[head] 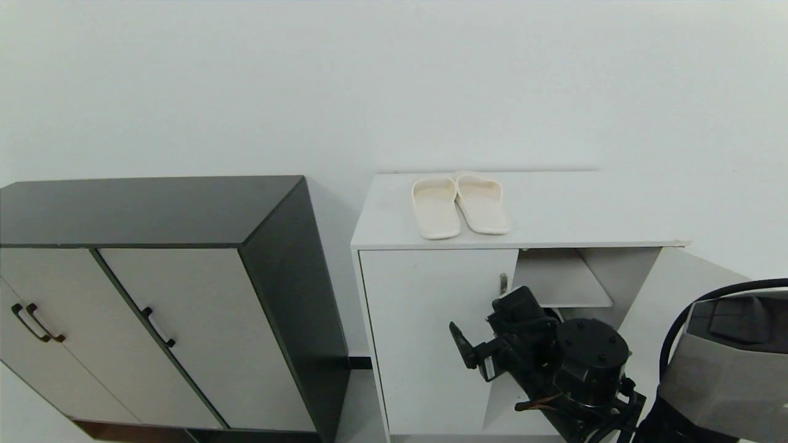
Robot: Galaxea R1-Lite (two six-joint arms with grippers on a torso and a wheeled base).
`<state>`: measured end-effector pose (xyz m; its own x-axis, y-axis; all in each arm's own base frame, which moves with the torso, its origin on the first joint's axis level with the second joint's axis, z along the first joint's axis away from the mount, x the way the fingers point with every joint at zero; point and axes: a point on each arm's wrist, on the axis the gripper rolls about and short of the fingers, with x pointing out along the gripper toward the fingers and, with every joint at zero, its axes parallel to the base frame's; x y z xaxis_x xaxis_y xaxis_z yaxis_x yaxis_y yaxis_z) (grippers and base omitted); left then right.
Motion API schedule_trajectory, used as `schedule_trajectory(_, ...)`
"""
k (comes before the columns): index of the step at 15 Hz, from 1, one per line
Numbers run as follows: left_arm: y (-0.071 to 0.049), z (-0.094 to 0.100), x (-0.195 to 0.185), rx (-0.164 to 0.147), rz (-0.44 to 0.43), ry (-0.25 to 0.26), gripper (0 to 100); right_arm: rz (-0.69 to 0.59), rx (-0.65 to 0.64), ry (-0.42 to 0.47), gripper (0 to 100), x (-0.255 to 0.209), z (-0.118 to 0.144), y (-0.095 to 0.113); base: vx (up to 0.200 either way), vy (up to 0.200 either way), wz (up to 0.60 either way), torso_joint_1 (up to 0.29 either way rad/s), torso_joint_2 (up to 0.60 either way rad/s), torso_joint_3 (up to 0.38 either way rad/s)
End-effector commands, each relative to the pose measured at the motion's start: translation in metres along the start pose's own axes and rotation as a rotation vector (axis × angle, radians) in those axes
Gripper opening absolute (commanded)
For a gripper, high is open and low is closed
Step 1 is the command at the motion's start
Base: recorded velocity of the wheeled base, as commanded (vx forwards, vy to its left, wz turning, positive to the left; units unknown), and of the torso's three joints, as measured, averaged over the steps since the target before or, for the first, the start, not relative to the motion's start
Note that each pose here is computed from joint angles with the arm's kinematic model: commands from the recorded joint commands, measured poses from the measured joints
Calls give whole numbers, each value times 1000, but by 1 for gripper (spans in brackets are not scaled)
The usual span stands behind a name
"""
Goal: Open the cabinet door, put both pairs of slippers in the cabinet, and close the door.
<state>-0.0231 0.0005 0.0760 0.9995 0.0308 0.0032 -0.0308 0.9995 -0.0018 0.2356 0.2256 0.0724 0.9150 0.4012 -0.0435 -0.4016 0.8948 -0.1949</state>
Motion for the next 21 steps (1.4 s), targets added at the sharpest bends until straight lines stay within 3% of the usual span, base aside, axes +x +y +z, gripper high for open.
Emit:
schedule_trajectory(1, 0, 0, 0, 0, 1, 2, 0, -19, -8, -14, 100, -2, 6, -4, 0, 0, 0, 32, -85, -51)
schedule_trajectory(3, 0, 0, 0, 0, -2, 2, 0, -50, 7, -62, 100, 0, 31, -5, 0, 0, 0, 0, 0, 0)
schedule_trajectory(7, 0, 0, 0, 0, 0, 2, 0, -80, 156, 169, 100, -3, 92, -3, 0, 0, 0, 0, 0, 0)
schedule_trajectory(9, 0, 0, 0, 2, 0, 2, 0, -149, 214, 222, 100, -2, 121, -5, 0, 0, 0, 0, 0, 0)
schedule_trajectory(11, 0, 0, 0, 3, 0, 2, 0, -268, 303, 169, 100, 11, 160, -6, 0, 0, 0, 0, 0, 0)
schedule_trajectory(13, 0, 0, 0, 3, 0, 2, 0, -285, 310, 149, 100, 17, 166, -6, 0, 0, 0, 0, 0, 0)
schedule_trajectory(18, 0, 0, 0, 5, 0, 2, 0, -286, 289, 184, 100, 26, 152, -2, 0, 0, 0, 0, 0, 0)
schedule_trajectory(21, 0, 0, 0, 5, -2, 2, 0, -292, 284, 191, 100, 29, 148, -2, 200, 0, 0, -1, -3, 2)
